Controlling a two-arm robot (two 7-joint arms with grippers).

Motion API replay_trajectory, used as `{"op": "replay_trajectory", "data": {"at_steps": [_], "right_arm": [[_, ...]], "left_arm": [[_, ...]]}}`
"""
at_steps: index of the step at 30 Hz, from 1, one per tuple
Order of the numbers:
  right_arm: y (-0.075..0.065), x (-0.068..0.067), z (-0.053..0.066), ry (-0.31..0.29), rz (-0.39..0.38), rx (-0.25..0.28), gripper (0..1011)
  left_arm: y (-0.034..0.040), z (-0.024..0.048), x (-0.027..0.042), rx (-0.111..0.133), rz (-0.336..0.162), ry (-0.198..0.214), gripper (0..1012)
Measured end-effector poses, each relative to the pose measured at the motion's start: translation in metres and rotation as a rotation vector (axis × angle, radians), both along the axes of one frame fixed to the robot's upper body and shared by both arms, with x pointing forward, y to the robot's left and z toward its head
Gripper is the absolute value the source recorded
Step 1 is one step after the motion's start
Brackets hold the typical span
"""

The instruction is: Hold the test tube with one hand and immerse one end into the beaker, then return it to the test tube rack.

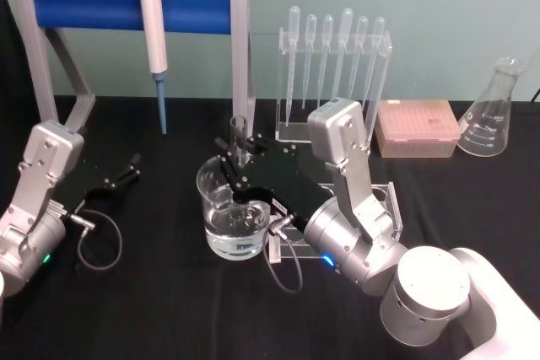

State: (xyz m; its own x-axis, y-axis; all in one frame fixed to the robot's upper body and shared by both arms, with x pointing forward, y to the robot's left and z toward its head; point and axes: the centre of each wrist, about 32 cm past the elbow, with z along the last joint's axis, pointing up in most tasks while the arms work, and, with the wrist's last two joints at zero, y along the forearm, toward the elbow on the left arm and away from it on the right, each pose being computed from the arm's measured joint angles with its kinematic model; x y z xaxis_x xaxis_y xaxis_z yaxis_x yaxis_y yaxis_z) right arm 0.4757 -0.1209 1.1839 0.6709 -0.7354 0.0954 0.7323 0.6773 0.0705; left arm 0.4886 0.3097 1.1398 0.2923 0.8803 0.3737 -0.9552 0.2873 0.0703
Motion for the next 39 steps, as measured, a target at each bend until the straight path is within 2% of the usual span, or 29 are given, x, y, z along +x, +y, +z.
{"op": "replay_trajectory", "data": {"at_steps": [39], "right_arm": [[0.0,0.0,0.0,0.0,0.0,0.0,226]], "left_arm": [[0.0,0.0,0.0,0.0,0.0,0.0,1000]]}}
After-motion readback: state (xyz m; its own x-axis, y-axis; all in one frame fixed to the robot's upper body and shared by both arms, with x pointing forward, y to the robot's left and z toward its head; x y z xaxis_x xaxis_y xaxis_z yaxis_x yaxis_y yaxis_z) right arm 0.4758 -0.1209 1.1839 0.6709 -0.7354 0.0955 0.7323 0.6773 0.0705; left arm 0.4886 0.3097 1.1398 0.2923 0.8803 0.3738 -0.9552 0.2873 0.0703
